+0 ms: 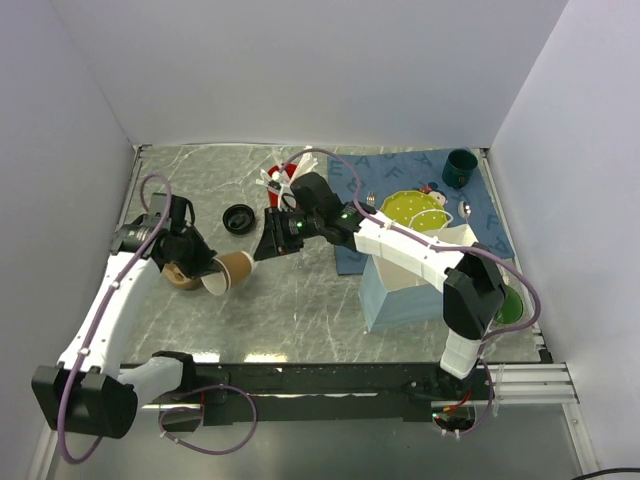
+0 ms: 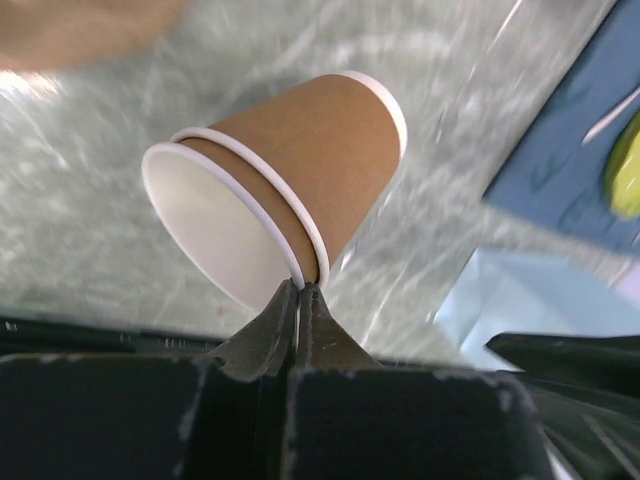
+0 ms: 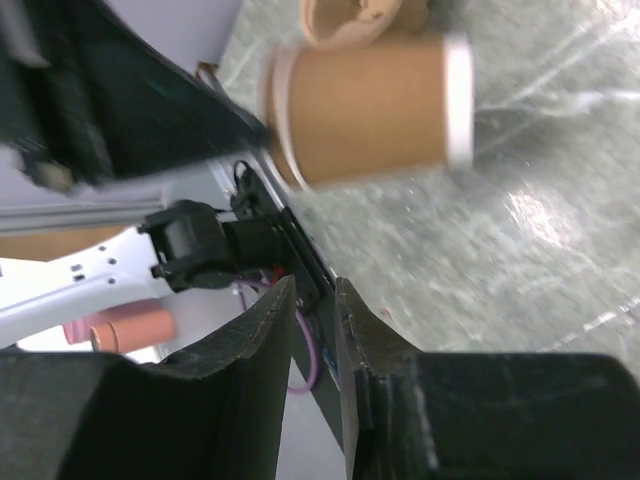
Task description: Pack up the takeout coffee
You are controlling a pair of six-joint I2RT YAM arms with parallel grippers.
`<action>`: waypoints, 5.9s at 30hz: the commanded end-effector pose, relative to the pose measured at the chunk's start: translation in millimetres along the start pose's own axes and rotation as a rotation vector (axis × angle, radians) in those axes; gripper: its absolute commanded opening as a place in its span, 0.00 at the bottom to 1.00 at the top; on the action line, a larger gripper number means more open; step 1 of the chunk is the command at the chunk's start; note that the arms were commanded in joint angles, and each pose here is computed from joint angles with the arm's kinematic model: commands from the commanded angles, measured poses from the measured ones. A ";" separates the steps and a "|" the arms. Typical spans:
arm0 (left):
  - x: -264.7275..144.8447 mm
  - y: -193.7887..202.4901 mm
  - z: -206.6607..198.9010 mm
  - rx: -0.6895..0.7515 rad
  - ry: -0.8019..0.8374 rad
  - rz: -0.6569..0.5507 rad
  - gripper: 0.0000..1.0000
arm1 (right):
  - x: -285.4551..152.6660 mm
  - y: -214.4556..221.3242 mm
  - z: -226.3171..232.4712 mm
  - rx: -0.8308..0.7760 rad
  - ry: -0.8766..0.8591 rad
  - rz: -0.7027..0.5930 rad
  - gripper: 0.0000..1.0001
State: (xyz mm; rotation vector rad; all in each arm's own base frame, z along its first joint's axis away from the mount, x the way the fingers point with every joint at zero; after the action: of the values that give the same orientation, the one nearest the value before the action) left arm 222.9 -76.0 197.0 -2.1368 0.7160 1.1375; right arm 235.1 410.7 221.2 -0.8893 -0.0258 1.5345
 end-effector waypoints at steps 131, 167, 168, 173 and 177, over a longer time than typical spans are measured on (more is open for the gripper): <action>42.4 61.1 -5.1 0.491 -0.403 0.249 0.32 | 36.0 38.7 -79.0 0.048 0.406 0.173 0.39; 23.5 53.6 -58.4 0.469 -0.185 0.210 0.01 | 29.6 11.3 -55.7 0.148 0.232 0.075 0.38; 21.1 54.5 -67.2 0.466 -0.132 0.208 0.01 | 24.5 -5.5 -48.7 0.149 0.175 0.014 0.38; 12.6 72.8 -85.0 0.441 0.080 0.253 0.01 | 9.5 -17.3 -34.3 0.215 0.060 -0.042 0.37; 12.0 73.4 -83.1 0.438 0.089 0.245 0.01 | -2.6 -21.0 -27.8 0.214 0.070 -0.079 0.36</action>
State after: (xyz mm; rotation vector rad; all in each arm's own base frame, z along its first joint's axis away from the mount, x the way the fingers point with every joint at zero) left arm 221.3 -174.5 198.9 -1.7045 1.1209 0.9692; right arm 270.1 392.7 161.7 -0.8232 0.3043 1.4403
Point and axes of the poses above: each gripper's point midway between its finger pads, its own x axis out along the fingers, its own z axis along the line the jaws close on, y = z × x, the point moved 2 cm from there along -x, back along the fingers, and after that the axes turned 2 degrees about -x, right-handed, at the moved point
